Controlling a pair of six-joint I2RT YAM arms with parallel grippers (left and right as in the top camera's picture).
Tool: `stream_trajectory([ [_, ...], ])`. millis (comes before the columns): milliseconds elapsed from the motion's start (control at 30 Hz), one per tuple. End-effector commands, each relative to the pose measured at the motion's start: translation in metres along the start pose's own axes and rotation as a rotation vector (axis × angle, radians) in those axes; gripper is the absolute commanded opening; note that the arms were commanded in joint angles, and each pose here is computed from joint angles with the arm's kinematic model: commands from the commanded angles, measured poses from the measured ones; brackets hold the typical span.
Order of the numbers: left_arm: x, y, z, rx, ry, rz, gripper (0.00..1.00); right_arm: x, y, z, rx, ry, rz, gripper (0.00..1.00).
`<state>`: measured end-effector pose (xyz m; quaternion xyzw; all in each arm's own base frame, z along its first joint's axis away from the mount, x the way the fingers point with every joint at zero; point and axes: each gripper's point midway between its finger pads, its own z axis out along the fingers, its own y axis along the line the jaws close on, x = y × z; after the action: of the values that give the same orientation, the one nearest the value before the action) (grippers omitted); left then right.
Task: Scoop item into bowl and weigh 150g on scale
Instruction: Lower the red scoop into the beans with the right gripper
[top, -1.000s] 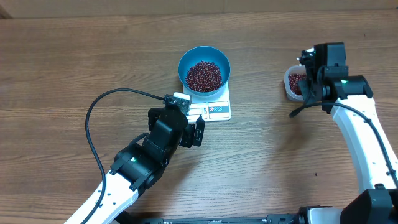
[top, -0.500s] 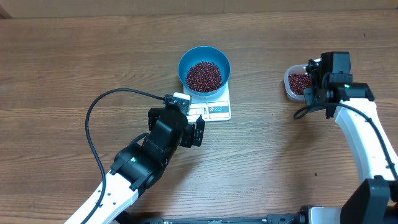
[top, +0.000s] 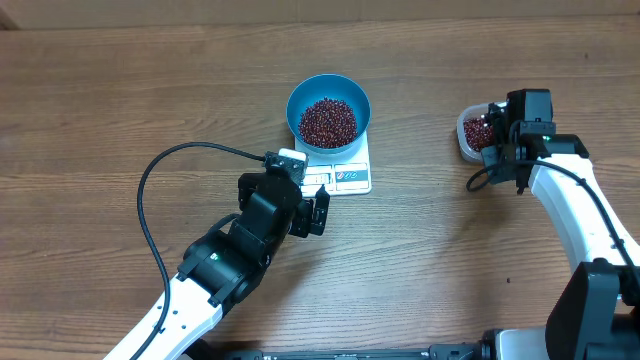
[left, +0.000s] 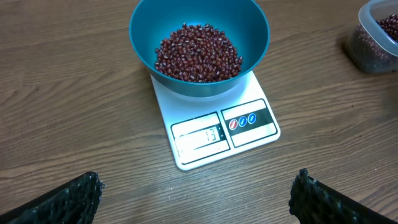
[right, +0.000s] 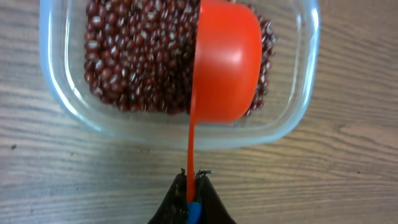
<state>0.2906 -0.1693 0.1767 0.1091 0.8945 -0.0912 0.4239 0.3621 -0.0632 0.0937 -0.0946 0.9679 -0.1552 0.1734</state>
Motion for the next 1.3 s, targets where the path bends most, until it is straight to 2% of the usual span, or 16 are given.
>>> stream_trajectory([
  [0, -0.012, 0.002, -0.003, -0.009, -0.028, -0.026, 1.0, -0.006, -0.003, 0.002, 0.01, -0.028, 0.015, 0.04],
  [200, -0.012, 0.002, -0.003, -0.009, -0.028, -0.026, 1.0, -0.017, -0.01, 0.009, 0.027, -0.066, 0.037, 0.04],
  [567, -0.012, 0.002, -0.003, -0.009, -0.028, -0.026, 1.0, 0.006, -0.006, 0.044, 0.002, 0.051, 0.034, 0.04],
  [1267, -0.012, 0.002, -0.003, -0.01, -0.028, -0.026, 1.0, -0.005, -0.005, 0.046, -0.011, 0.006, 0.047, 0.04],
])
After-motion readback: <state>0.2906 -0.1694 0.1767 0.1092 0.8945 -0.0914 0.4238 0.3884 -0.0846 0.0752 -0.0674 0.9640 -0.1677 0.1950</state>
